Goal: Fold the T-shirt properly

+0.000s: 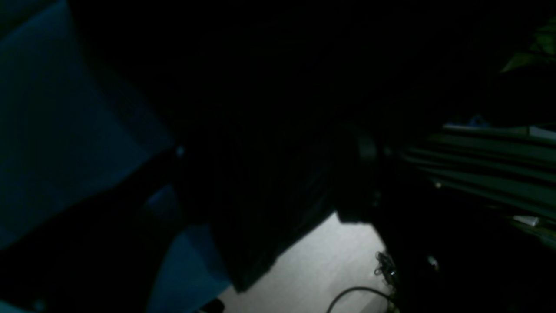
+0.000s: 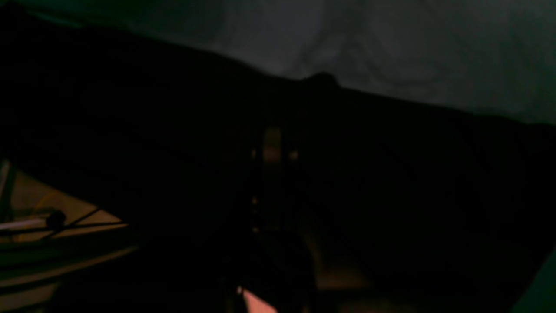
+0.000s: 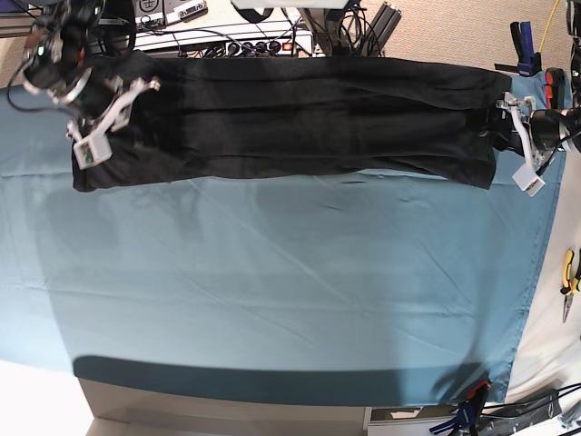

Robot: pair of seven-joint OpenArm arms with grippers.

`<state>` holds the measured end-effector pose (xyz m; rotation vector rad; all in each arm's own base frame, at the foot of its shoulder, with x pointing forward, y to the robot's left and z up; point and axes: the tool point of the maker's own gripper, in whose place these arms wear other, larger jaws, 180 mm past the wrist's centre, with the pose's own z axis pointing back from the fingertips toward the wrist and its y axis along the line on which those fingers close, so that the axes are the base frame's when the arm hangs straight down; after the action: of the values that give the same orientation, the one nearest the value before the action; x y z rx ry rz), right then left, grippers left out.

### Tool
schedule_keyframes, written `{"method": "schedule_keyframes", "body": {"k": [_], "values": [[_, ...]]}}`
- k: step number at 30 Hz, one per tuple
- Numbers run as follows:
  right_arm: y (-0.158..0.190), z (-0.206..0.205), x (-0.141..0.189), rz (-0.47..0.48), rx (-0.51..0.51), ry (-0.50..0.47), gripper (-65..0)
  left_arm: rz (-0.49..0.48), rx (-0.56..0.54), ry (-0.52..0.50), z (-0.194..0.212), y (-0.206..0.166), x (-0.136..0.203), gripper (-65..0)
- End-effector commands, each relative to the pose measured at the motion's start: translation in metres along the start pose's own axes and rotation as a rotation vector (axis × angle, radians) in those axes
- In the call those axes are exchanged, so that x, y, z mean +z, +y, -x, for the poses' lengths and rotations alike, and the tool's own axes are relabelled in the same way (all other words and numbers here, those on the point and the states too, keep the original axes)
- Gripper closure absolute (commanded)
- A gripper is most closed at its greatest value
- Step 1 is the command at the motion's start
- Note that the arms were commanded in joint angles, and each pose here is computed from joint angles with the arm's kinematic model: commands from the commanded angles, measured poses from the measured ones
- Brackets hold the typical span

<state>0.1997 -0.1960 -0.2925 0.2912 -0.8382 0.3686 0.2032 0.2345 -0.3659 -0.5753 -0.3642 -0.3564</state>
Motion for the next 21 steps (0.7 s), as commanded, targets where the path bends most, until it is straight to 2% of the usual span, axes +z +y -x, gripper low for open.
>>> {"method": "schedule_keyframes", "body": {"k": [1, 11, 21], "values": [[0.005, -0.01, 0.005, -0.015, 0.022, -0.034, 0.0, -0.008, -0.025, -0.031, -0.012, 0.001, 0.009, -38.6], [0.023, 0.007, 0.014, -0.058, 0.003, 0.012, 0.0, -0.008, -0.025, -0.034, -0.012, 0.001, 0.009, -38.6], [0.034, 0.005, 0.015, -0.12, -0.03, -0.001, 0.0, -0.008, -0.025, -0.034, -0.012, 0.001, 0.009, -38.6]]}}
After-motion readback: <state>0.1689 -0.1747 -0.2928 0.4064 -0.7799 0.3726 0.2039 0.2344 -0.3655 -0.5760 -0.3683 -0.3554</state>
